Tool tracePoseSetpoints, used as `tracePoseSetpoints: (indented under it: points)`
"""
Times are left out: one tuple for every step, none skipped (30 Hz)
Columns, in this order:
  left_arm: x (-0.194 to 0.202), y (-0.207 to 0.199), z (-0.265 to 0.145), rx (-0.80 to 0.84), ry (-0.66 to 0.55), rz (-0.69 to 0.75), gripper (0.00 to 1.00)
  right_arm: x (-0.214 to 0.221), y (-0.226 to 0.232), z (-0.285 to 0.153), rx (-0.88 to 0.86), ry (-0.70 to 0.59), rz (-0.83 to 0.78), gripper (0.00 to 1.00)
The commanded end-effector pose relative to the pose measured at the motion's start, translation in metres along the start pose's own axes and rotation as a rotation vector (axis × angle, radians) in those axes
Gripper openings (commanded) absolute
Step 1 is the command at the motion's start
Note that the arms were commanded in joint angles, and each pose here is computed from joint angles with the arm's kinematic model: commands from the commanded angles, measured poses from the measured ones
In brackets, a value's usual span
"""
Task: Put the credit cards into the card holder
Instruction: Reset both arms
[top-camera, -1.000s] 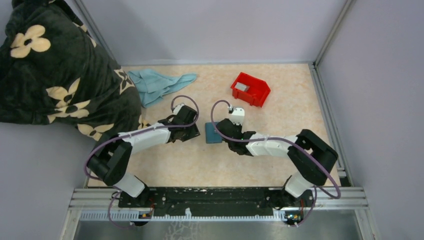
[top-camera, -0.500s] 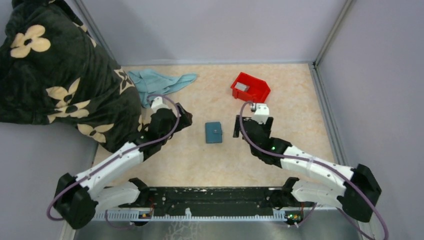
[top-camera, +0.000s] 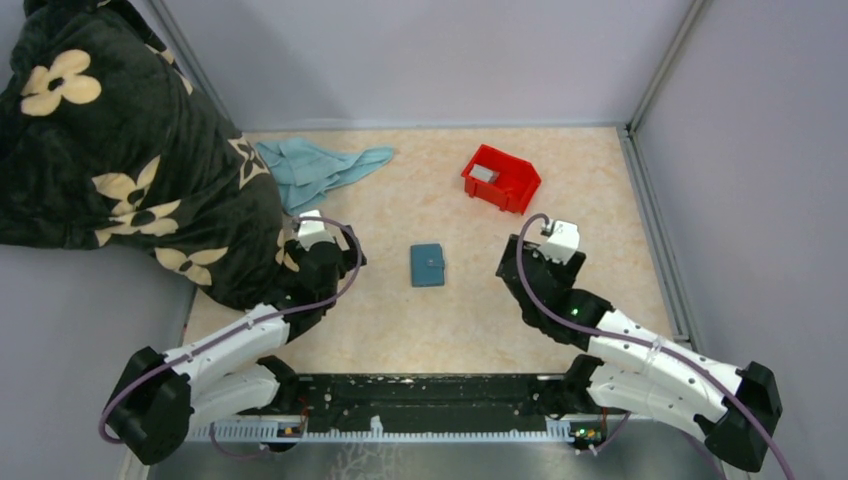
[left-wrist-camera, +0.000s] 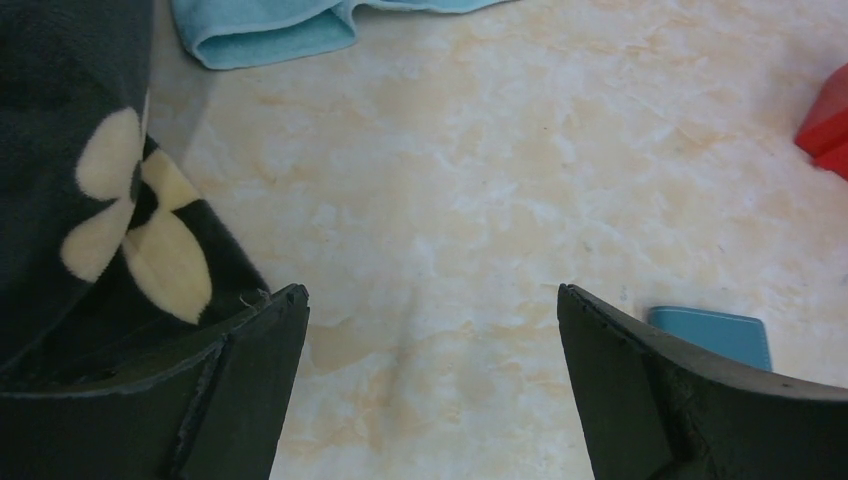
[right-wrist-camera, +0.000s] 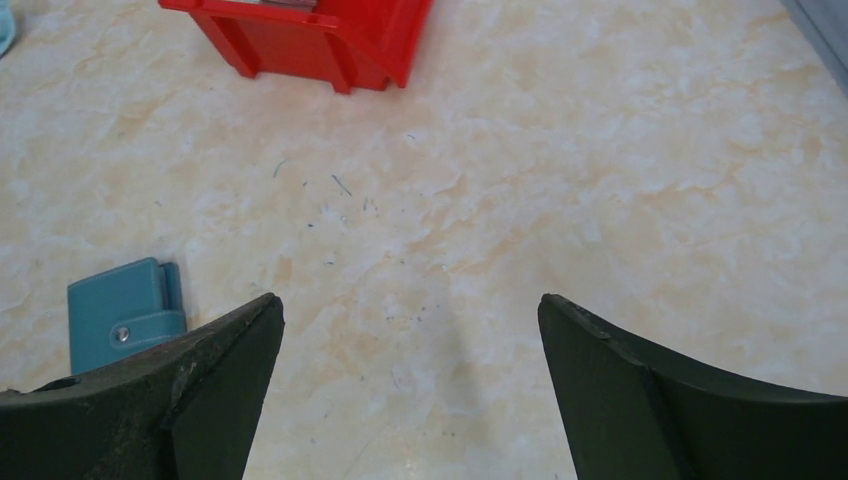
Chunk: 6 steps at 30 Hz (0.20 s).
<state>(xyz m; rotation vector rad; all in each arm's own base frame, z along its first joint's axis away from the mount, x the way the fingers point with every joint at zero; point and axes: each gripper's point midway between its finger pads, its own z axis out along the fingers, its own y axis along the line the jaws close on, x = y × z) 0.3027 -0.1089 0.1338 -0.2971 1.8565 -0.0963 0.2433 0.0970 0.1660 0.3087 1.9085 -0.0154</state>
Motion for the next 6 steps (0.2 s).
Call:
tracePoseSetpoints:
  points:
    - [-0.017, 0.011, 0.005, -0.053, -0.111, 0.045, 1.0, -0.009, -0.018, 0.001, 0.088, -0.053, 0.03, 0.99]
    - [-0.016, 0.013, 0.005, -0.054, -0.125, 0.037, 0.99, -0.008, -0.019, 0.002, 0.099, -0.054, 0.021, 0.99]
    - [-0.016, 0.015, 0.005, -0.059, -0.136, 0.032, 0.99, -0.007, -0.021, 0.004, 0.122, -0.057, 0.006, 0.99]
    - [-0.015, 0.017, 0.005, -0.06, -0.145, 0.027, 0.99, -0.004, -0.024, 0.005, 0.151, -0.055, -0.009, 0.99]
    - [-0.014, 0.019, 0.004, -0.063, -0.15, 0.026, 0.99, -0.003, -0.026, 0.006, 0.178, -0.055, -0.016, 0.99]
    - [-0.013, 0.02, 0.004, -0.063, -0.153, 0.029, 0.98, 0.0, -0.028, 0.008, 0.203, -0.05, -0.028, 0.99]
